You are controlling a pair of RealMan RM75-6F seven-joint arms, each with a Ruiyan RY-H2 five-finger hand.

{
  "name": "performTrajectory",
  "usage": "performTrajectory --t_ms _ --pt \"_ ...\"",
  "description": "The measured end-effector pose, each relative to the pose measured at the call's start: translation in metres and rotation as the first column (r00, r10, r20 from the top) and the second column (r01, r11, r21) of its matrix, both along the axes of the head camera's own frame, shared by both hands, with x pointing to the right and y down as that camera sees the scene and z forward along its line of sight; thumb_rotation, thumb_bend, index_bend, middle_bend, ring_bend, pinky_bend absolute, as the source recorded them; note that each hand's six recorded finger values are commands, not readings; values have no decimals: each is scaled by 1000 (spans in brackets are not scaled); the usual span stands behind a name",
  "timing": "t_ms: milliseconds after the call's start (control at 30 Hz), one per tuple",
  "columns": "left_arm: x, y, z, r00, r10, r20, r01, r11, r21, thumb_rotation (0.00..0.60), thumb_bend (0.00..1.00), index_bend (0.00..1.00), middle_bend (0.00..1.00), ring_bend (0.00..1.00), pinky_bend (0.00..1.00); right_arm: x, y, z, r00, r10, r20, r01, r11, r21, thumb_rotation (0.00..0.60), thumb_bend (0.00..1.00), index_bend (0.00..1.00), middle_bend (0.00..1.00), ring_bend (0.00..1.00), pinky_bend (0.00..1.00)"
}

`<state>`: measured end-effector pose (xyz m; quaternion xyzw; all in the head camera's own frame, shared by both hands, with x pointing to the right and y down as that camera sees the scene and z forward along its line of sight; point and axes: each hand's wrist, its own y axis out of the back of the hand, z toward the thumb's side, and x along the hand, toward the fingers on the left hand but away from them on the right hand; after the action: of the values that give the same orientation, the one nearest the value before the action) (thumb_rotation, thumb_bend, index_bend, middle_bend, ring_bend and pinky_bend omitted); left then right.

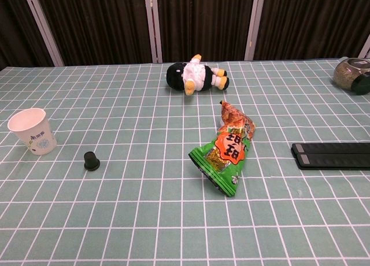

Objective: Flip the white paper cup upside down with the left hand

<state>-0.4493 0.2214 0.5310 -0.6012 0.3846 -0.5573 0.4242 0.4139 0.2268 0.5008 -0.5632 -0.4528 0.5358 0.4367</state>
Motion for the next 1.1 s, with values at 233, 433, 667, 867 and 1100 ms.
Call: performTrajectory --t_ms 233,433,667,867,1100 --pt "-5 -4 11 1000 -12 11 12 1000 -10 600 0 0 0 0 0 -1 0 3 1000 -6 6 6 1000 -16 600 0 0 0 0 0" --pt "-8 -21 50 996 -60 -72 54 994 -93 600 0 0 0 0 0 -5 -3 8 1000 -8 12 8 1000 -26 600 0 0 0 0 0" --pt "1 -41 105 943 -180 -279 115 965 -235 600 0 0 0 0 0 -7 -7 18 1000 -3 7 4 999 -54 600 0 0 0 0 0" --pt "-14 -50 139 855 -299 -425 196 943 -269 600 0 0 0 0 0 -5 -8 29 1000 9 -10 -9 996 -84 600 0 0 0 0 0" --pt "-15 -54 175 803 -355 -479 207 919 -335 600 0 0 0 0 0 -5 -9 41 1000 10 -29 -14 994 -112 600 0 0 0 0 0"
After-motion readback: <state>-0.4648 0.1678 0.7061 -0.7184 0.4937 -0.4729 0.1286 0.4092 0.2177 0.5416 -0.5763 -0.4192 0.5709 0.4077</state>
